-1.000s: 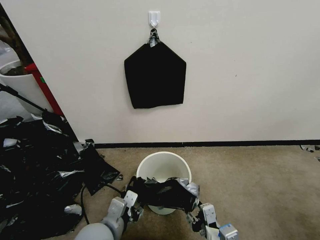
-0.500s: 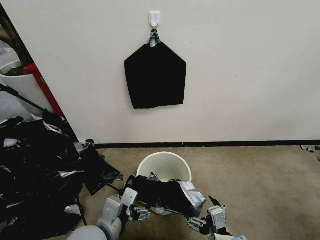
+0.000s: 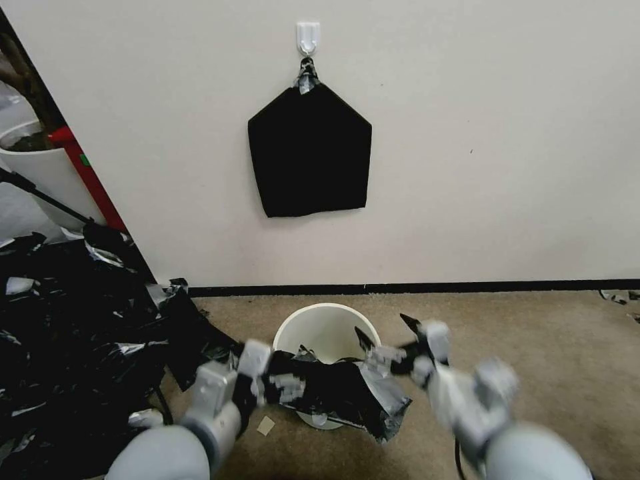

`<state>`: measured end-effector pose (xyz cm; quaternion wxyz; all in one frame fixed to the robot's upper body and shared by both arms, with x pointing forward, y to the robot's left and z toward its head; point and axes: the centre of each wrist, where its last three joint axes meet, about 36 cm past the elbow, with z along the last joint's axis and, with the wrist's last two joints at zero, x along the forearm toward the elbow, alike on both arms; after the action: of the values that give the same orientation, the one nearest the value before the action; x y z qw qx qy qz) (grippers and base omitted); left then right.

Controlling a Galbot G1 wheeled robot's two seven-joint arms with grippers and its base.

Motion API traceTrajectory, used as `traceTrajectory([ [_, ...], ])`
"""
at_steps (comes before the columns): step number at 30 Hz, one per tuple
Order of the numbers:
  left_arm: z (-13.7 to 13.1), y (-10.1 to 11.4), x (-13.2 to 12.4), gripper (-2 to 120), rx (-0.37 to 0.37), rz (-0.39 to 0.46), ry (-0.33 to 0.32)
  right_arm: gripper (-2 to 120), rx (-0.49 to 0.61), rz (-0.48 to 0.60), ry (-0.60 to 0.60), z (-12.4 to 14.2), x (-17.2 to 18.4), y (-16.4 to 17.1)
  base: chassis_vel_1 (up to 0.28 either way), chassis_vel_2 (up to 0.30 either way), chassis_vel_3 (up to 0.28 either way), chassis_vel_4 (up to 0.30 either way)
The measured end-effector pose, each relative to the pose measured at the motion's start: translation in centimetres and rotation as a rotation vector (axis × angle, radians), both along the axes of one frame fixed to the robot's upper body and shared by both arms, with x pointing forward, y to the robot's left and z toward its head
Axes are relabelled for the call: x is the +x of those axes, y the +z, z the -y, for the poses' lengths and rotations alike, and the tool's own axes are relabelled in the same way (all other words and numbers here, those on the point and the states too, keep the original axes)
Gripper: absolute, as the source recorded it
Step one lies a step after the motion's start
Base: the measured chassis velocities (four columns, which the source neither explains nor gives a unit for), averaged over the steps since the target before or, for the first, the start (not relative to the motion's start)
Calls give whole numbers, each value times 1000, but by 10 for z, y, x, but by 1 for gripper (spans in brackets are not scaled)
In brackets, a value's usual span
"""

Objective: Place a trash bag onto the trash bin.

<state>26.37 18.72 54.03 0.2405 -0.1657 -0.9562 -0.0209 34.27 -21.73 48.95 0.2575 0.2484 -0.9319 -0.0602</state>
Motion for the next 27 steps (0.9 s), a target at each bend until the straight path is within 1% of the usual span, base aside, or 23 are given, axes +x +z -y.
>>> traceTrajectory([
  [1, -1, 1, 9, 100, -27, 31, 34, 100, -19, -26, 92, 0, 28, -8, 0, 0, 0, 0],
  [3, -6, -1, 25, 100, -62, 78, 105, 100, -77, -52, 165, -1, 56, -23, 0, 0, 0, 0],
  [4, -6, -1, 25, 100, -62, 78, 105, 100, -77, -52, 165, -1, 56, -23, 0, 0, 0, 0],
  [6, -14, -4, 39, 100, -90, 132, 194, 100, -170, -71, 199, -5, 86, -45, 0, 0, 0, 0],
  [7, -17, -4, 42, 100, -98, 144, 215, 100, -191, -69, 202, -6, 92, -50, 0, 0, 0, 0],
  [8, -17, -4, 42, 100, -98, 144, 215, 100, -191, -69, 202, -6, 92, -50, 0, 0, 0, 0],
  [9, -25, -4, 49, 100, -112, 170, 268, 100, -240, -54, 207, -9, 106, -61, 0, 0, 0, 0],
  [10, -31, -4, 53, 100, -120, 184, 302, 100, -266, -42, 209, -12, 115, -68, 0, 0, 0, 0],
  [11, -34, -4, 54, 100, -122, 190, 316, 100, -278, -41, 209, -13, 119, -72, 0, 0, 0, 0],
  [12, -34, -4, 54, 100, -122, 190, 316, 100, -278, -41, 209, -13, 119, -72, 0, 0, 0, 0],
  [14, -45, -5, 60, 100, -122, 209, 363, 97, -313, -62, 222, -17, 129, -82, 0, 0, 0, 0],
  [15, -45, -5, 60, 100, -122, 209, 363, 97, -313, -62, 222, -17, 129, -82, 0, 0, 0, 0],
  [16, -48, -6, 61, 100, -121, 216, 372, 94, -320, -67, 230, -19, 129, -84, 0, 0, 0, 0],
  [17, -52, -6, 63, 100, -117, 224, 385, 87, -326, -72, 240, -21, 129, -86, 0, 0, 0, 0],
  [19, -55, -8, 65, 100, -113, 231, 399, 81, -330, -76, 249, -24, 129, -89, 0, 0, 0, 0],
  [20, -55, -8, 65, 100, -113, 231, 399, 81, -330, -76, 249, -24, 129, -89, 0, 0, 0, 0],
  [22, -56, -14, 64, 100, -111, 228, 415, 68, -334, -87, 253, -27, 130, -95, 0, 0, 0, 0],
  [23, -55, -16, 63, 100, -112, 223, 418, 65, -334, -91, 253, -27, 129, -96, 0, 0, 0, 0],
  [24, -55, -16, 63, 100, -112, 223, 418, 65, -334, -91, 253, -27, 129, -96, 0, 0, 0, 0],
  [26, -55, -18, 61, 100, -113, 218, 426, 54, -335, -99, 228, -28, 126, -99, 0, 0, 0, 0],
  [27, -55, -18, 61, 100, -113, 219, 428, 53, -332, -101, 219, -28, 124, -100, 0, 0, 0, 0],
])
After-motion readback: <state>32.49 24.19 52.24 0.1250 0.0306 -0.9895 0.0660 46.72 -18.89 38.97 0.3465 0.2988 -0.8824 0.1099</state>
